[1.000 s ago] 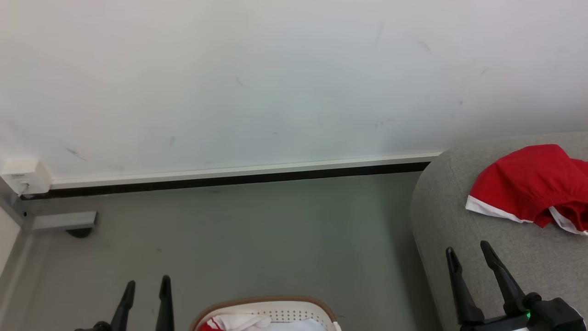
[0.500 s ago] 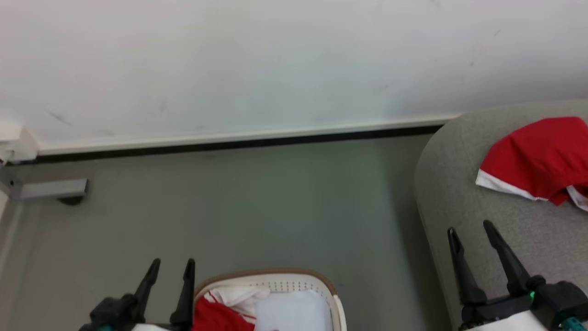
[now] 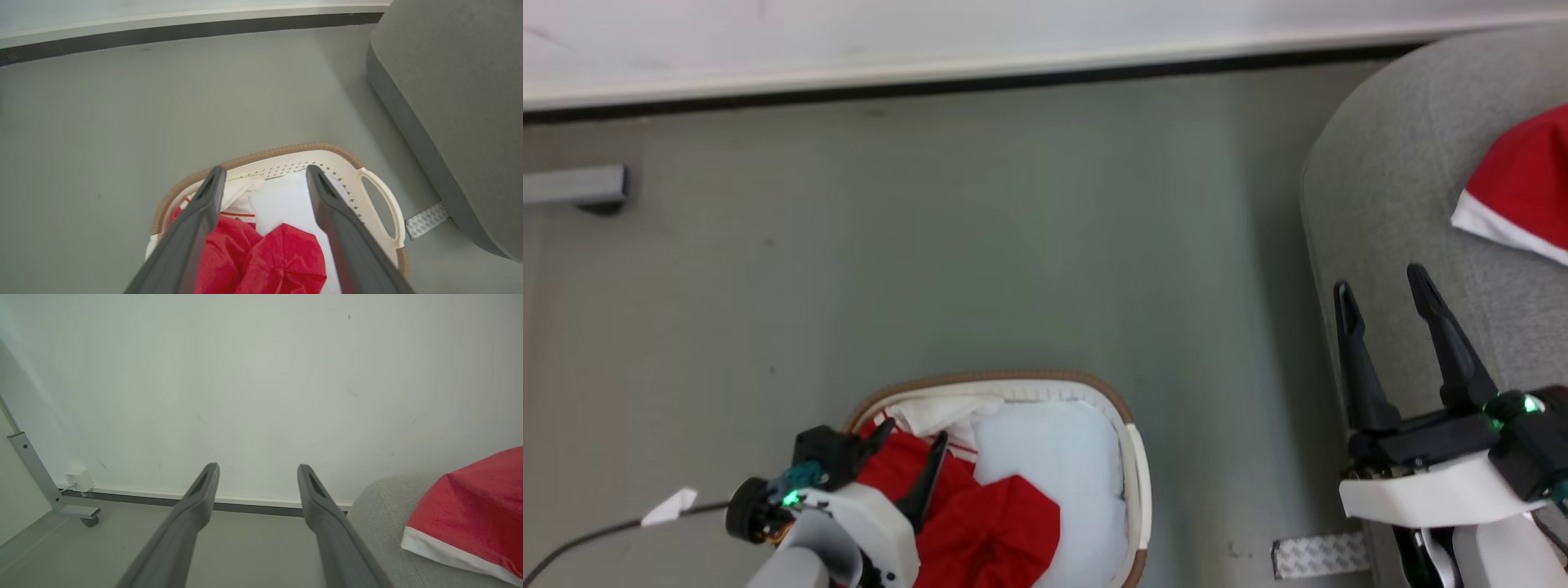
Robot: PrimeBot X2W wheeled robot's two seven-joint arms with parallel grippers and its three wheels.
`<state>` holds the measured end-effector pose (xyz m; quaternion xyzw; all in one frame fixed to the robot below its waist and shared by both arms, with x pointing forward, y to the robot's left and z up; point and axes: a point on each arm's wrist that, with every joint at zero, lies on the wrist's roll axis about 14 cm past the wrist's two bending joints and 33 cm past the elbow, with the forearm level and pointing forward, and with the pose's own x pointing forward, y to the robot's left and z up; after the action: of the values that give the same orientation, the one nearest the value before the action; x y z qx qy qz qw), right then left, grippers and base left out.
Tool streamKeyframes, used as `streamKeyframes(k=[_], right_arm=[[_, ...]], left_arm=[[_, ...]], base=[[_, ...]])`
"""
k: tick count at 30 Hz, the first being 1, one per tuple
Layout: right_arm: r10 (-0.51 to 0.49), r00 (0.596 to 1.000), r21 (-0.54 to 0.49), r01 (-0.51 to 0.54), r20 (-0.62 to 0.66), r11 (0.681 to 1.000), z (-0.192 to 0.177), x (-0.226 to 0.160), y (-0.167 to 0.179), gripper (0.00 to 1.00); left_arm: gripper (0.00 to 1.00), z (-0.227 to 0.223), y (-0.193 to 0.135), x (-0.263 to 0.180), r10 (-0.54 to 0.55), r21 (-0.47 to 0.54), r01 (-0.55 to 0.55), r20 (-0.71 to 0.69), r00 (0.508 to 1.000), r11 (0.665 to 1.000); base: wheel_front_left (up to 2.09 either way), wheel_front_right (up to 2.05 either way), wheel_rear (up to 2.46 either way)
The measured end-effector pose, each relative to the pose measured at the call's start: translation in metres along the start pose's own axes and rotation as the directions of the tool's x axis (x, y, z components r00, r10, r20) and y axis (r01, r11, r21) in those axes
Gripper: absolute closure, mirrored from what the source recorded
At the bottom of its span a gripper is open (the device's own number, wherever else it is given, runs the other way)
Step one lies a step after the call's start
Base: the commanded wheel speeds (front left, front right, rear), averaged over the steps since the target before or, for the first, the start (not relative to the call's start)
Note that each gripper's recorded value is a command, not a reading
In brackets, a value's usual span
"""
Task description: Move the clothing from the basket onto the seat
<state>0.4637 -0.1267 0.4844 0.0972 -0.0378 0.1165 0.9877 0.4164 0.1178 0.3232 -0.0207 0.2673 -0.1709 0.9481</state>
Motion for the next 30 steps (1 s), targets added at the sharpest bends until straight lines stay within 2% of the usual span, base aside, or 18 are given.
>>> streamKeyframes(k=[6,14,22,27,30], right_arm=[[-0.008,1.000,0.016,0.008,-0.012,1.000,-0.020,0.023,-0.007,0.00],[-0.066,0.998,0.009,0.067,-0.012,0.998,-0.037,0.036,-0.034,0.00],[-0.109,0.994,0.019,0.109,0.006,0.994,-0.045,0.041,-0.056,0.00],[-0.119,0.993,0.010,0.119,-0.003,0.993,-0.054,0.042,-0.065,0.00],[-0.123,0.992,0.010,0.123,-0.013,0.992,-0.060,0.042,-0.068,0.00]], left_arm=[[0.00,-0.056,0.002,0.027,-0.061,0.059,0.076,-0.224,0.973,0.995],[0.00,-0.129,0.001,0.048,-0.114,0.086,0.175,-0.479,0.871,0.981],[0.00,-0.179,-0.008,0.071,-0.163,0.079,0.263,-0.608,0.777,0.962],[0.00,-0.214,-0.017,0.070,-0.195,0.101,0.366,-0.700,0.687,0.925],[0.00,-0.226,-0.017,0.073,-0.191,0.110,0.393,-0.736,0.650,0.913]], base=[[0.00,0.00,0.00],[0.00,0.00,0.00],[0.00,0.00,0.00],[0.00,0.00,0.00],[0.00,0.00,0.00]])
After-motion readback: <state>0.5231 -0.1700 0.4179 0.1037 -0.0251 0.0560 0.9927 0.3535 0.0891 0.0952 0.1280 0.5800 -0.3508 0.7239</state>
